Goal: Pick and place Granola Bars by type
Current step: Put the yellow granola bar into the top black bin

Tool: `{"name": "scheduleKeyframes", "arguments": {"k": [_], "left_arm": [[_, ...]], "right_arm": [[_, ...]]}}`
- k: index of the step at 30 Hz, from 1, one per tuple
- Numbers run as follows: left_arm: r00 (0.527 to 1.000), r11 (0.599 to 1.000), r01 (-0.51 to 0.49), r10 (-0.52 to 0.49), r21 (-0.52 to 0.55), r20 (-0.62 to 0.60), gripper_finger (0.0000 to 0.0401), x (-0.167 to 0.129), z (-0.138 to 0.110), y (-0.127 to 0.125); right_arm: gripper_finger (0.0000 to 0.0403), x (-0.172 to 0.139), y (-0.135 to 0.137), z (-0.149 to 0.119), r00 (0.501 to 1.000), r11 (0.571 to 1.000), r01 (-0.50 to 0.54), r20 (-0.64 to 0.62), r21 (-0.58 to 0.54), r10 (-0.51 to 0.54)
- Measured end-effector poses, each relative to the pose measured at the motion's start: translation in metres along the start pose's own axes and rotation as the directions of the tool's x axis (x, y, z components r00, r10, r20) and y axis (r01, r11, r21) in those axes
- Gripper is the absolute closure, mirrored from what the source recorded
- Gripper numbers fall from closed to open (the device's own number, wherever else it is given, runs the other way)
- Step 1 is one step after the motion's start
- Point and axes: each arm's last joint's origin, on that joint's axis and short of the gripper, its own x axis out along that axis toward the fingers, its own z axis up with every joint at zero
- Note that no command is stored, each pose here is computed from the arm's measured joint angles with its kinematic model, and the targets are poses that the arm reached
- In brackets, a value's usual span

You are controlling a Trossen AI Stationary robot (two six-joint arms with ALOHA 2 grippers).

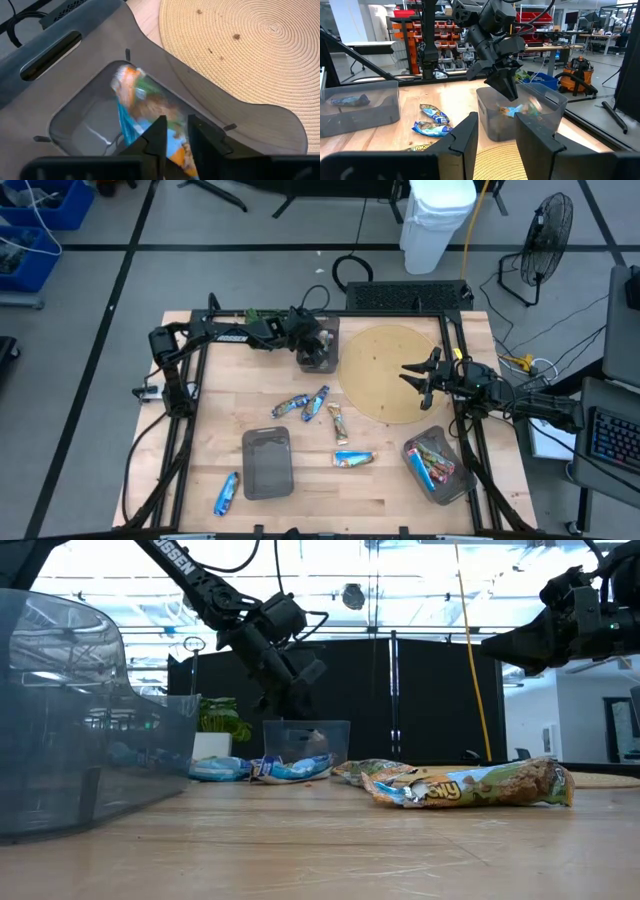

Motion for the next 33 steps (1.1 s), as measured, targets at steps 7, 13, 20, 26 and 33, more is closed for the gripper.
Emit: {"name": "scheduleKeyframes", "arguments": {"k": [7, 13, 20, 26, 33], "left_arm": [[1.000, 1.000, 0.006, -0.006, 0.004, 0.025, 0.0257, -0.007, 0.005, -0.001], [0.984, 0.997, 0.073, -0.076, 0.025, 0.161, 0.0231, -0.055, 0.029, -0.008], [0.904, 0.950, 0.260, -0.302, 0.172, 0.303, 0.0238, -0.127, 0.049, -0.033], [0.806, 0.807, 0.501, -0.567, 0.313, 0.171, 0.0249, -0.152, 0.030, -0.073], [0.815, 0.737, 0.523, -0.579, 0.428, 0.000, 0.0255, -0.159, -0.005, -0.124]], "right_arm": [[0.0286, 0.000, 0.000, 0.000, 1.000, 1.000, 0.000, 0.000, 0.000, 0.000], [0.0286, 0.000, 0.000, 0.000, 1.000, 1.000, 0.000, 0.001, 0.000, 0.000], [0.0286, 0.000, 0.000, 0.000, 1.000, 1.000, 0.000, 0.001, 0.000, 0.000], [0.0286, 0.000, 0.000, 0.000, 1.000, 1.000, 0.000, 0.001, 0.000, 0.000], [0.0286, 0.000, 0.000, 0.000, 1.000, 1.000, 0.000, 0.000, 0.000, 0.000]]}}
